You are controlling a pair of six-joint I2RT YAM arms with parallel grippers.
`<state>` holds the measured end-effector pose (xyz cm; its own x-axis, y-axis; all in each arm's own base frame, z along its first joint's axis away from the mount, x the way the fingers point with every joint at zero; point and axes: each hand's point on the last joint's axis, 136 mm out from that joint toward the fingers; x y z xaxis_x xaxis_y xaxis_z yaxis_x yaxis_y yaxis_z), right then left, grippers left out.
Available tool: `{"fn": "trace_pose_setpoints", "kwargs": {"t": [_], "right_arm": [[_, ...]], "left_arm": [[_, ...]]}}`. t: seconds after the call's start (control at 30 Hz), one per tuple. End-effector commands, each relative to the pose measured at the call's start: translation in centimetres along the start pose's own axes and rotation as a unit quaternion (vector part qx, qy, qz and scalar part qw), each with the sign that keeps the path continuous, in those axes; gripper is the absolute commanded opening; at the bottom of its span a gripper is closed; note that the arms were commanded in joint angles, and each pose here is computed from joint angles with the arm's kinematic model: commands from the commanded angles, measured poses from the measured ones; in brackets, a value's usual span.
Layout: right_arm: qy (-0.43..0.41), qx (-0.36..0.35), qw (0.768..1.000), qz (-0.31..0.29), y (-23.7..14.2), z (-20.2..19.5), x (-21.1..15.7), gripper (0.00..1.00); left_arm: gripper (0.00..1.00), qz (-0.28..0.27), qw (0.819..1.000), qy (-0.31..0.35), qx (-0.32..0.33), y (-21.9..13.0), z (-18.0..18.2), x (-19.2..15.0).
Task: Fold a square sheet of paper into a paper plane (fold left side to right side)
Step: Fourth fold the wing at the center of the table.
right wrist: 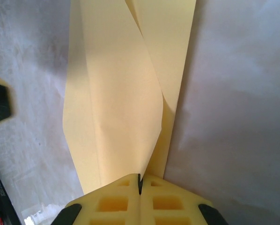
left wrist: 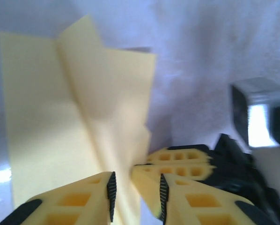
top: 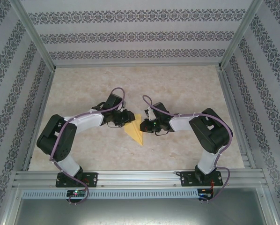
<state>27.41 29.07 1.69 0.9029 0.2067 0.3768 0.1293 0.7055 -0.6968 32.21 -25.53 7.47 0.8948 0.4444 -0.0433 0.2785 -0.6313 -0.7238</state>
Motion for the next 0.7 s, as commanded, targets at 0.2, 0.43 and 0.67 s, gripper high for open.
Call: {"fn": "trace_pose_setpoints", "kwargs": {"t": [0.2, 0.43, 0.67], "right_arm": [[-0.001, -0.038, 0.998, 0.039, 0.6, -1.4, -1.9, 0.04], [-0.003, -0.042, 0.998, 0.044, 0.6, -1.4, -2.1, 0.04], [-0.003, -0.044, 0.998, 0.050, 0.6, -1.6, -2.4, 0.04]], "left_arm": [[0.23, 0.061, 0.997, 0.028, -0.048, 3.3, -2.5, -1.0], [0.22, 0.052, 0.998, 0.029, 0.001, 4.5, 0.1, -0.6], [0.22, 0.046, 0.998, 0.022, 0.036, 5.1, 2.7, -0.6]]}}
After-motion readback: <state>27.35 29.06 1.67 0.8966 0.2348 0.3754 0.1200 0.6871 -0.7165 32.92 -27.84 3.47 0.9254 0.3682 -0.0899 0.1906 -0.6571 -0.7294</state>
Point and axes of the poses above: each hand's point on the last joint's axis, 136 mm out from that joint toward the fingers, its own y axis out along the fingers, its own z axis along the line the jaws close on, x = y × z, and after that the axes turned 14 degrees about -y, right-handed
